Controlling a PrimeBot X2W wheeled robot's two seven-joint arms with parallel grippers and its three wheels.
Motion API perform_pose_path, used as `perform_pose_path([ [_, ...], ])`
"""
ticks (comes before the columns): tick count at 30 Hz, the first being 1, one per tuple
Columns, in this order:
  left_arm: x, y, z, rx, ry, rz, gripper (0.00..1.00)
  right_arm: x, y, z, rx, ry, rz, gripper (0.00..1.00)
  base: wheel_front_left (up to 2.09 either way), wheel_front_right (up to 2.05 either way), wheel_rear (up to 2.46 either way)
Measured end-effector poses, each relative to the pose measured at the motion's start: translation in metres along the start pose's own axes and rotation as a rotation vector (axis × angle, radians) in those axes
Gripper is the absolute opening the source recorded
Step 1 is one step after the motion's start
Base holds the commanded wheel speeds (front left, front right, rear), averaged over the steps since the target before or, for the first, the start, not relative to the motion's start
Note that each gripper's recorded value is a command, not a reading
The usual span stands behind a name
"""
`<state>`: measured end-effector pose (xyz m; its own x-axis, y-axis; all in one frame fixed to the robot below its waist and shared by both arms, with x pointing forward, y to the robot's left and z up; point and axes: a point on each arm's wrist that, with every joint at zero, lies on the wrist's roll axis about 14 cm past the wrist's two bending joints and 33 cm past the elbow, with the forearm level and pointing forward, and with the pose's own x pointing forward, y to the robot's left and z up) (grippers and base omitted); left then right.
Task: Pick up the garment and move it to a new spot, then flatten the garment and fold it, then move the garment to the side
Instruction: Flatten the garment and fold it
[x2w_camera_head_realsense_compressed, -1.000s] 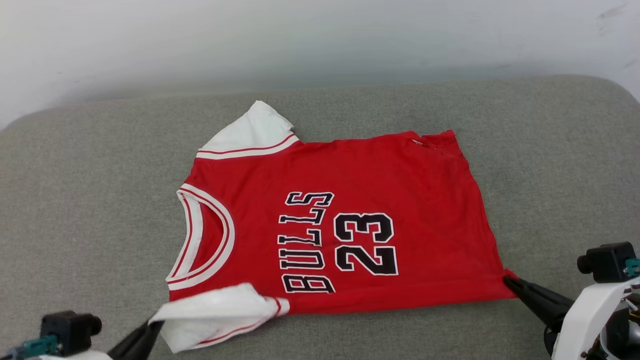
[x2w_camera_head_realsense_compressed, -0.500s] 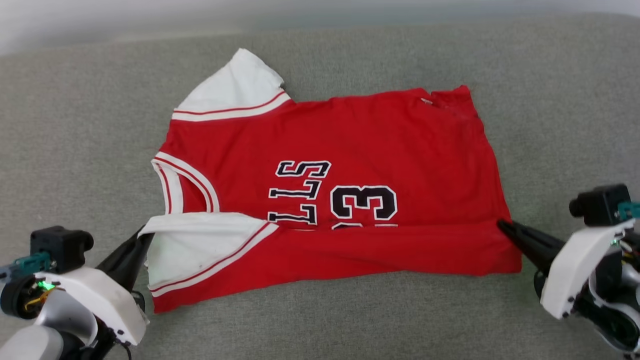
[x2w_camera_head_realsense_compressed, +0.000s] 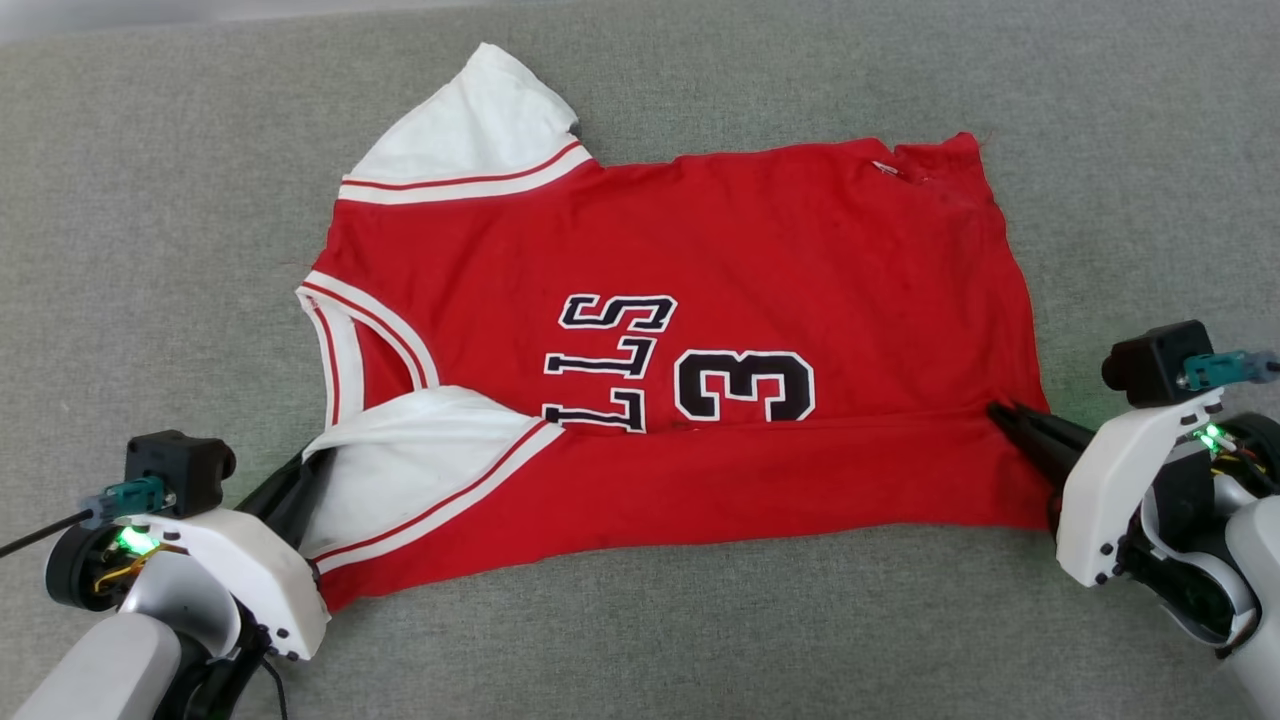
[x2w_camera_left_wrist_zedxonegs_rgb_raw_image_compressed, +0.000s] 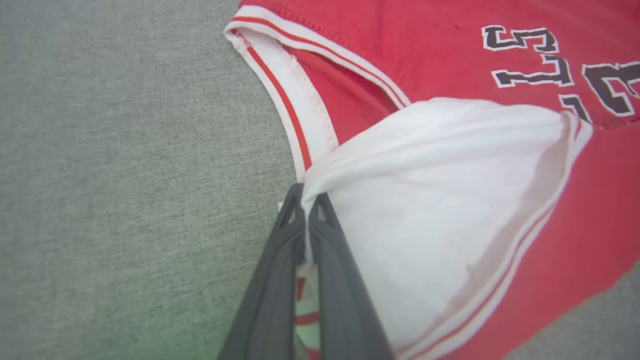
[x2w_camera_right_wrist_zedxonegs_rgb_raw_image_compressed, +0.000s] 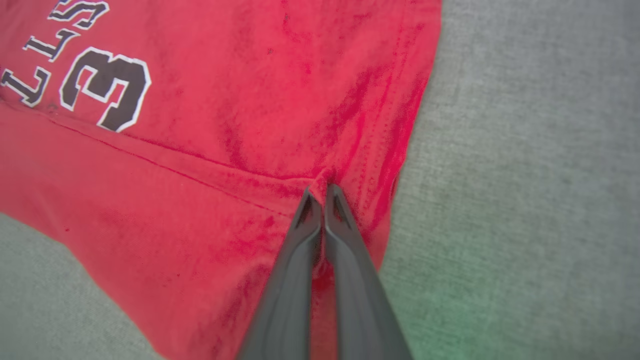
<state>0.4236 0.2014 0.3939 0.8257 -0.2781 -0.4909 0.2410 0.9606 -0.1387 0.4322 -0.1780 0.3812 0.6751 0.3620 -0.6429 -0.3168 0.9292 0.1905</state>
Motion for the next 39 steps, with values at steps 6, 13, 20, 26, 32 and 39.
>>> perform_pose_path([
  [6, -0.001, 0.002, 0.000, -0.022, -0.029, 0.034, 1.00, 0.000, 0.002, 0.004, -0.047, -0.020, -0.014, 1.00, 0.00, 0.00, 0.00],
  [13, -0.021, 0.006, 0.008, -0.030, -0.083, 0.093, 1.00, -0.020, 0.004, 0.019, -0.105, -0.072, -0.038, 1.00, 0.00, 0.00, 0.00],
  [20, -0.050, -0.002, -0.004, -0.017, -0.009, 0.118, 1.00, -0.045, 0.004, 0.012, -0.060, -0.062, -0.080, 1.00, 0.00, 0.00, 0.00],
  [26, -0.063, -0.017, -0.019, -0.023, 0.076, 0.106, 1.00, -0.057, 0.010, -0.001, 0.015, -0.042, -0.108, 1.00, 0.00, 0.00, 0.00],
  [32, -0.058, -0.022, -0.021, -0.029, 0.111, 0.114, 1.00, -0.060, 0.017, -0.009, 0.038, -0.013, -0.128, 1.00, 0.00, 0.00, 0.00],
  [39, -0.053, -0.012, -0.046, 0.023, 0.237, 0.161, 1.00, -0.056, 0.024, -0.005, 0.057, -0.022, -0.123, 1.00, 0.00, 0.00, 0.00],
])
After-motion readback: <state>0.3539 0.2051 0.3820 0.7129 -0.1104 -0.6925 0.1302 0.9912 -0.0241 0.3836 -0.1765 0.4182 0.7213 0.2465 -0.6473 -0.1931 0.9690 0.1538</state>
